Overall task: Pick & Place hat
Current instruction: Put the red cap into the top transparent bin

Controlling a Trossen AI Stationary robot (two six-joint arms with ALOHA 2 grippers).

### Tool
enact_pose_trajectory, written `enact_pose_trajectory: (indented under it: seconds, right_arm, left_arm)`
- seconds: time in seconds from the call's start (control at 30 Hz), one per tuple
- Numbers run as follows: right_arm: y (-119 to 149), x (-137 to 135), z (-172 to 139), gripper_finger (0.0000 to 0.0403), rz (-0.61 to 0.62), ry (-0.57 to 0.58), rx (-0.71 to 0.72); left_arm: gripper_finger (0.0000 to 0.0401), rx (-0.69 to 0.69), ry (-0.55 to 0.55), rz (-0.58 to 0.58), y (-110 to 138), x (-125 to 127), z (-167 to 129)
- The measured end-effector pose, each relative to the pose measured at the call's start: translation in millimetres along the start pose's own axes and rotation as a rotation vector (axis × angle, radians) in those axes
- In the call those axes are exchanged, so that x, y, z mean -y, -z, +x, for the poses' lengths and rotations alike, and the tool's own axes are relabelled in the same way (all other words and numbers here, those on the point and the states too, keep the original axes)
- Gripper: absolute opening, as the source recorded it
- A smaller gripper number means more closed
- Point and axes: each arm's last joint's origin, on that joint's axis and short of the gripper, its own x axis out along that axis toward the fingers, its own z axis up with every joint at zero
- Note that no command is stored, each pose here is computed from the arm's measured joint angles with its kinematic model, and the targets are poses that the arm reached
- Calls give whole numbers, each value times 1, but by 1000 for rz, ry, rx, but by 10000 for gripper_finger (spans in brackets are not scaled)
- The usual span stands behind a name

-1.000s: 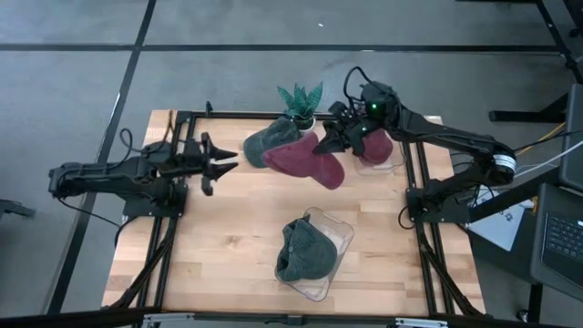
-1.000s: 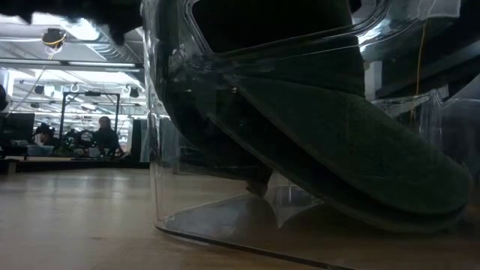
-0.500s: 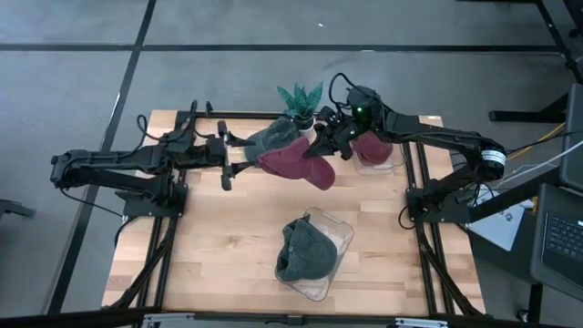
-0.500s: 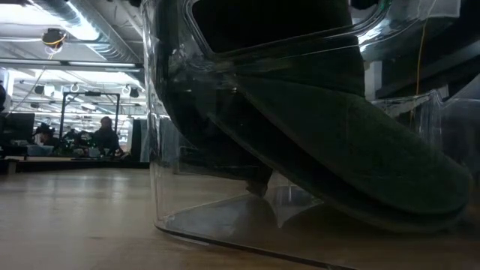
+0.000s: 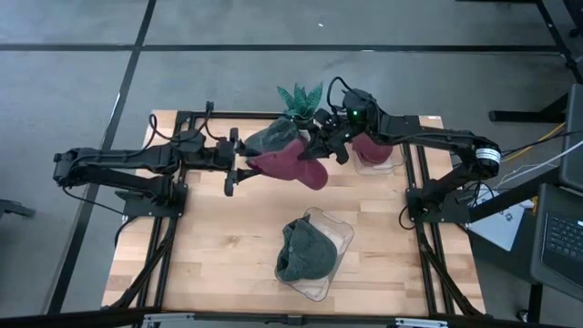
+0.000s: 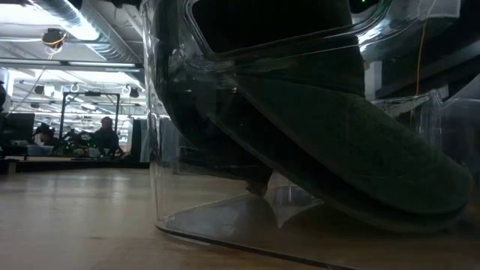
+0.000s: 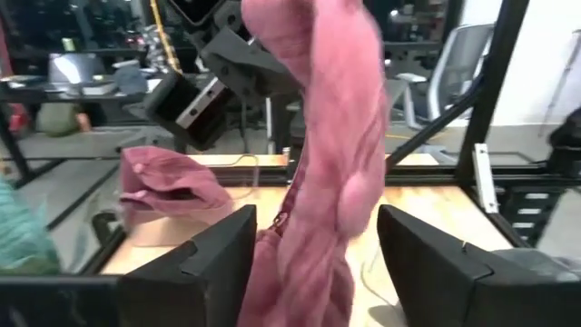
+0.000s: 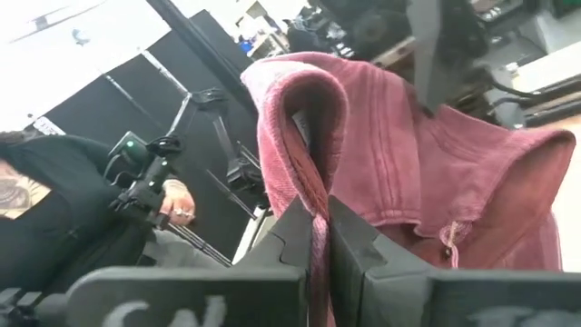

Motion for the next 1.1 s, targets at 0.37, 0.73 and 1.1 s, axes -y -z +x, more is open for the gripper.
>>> enact_pose_trajectory:
  seconds: [0.37, 0.73, 1.1]
  right_arm:
    - [3, -3, 6, 27, 11, 20, 6]
    - [13, 12, 1, 115, 236, 249, 5]
    - [23, 5, 16, 187, -32, 407, -3]
  left_arm:
    - [44, 27, 66, -35, -1, -1, 5]
    - [4, -40, 342, -375, -1, 6, 2]
    - [4, -169, 161, -961, 9, -6, 1]
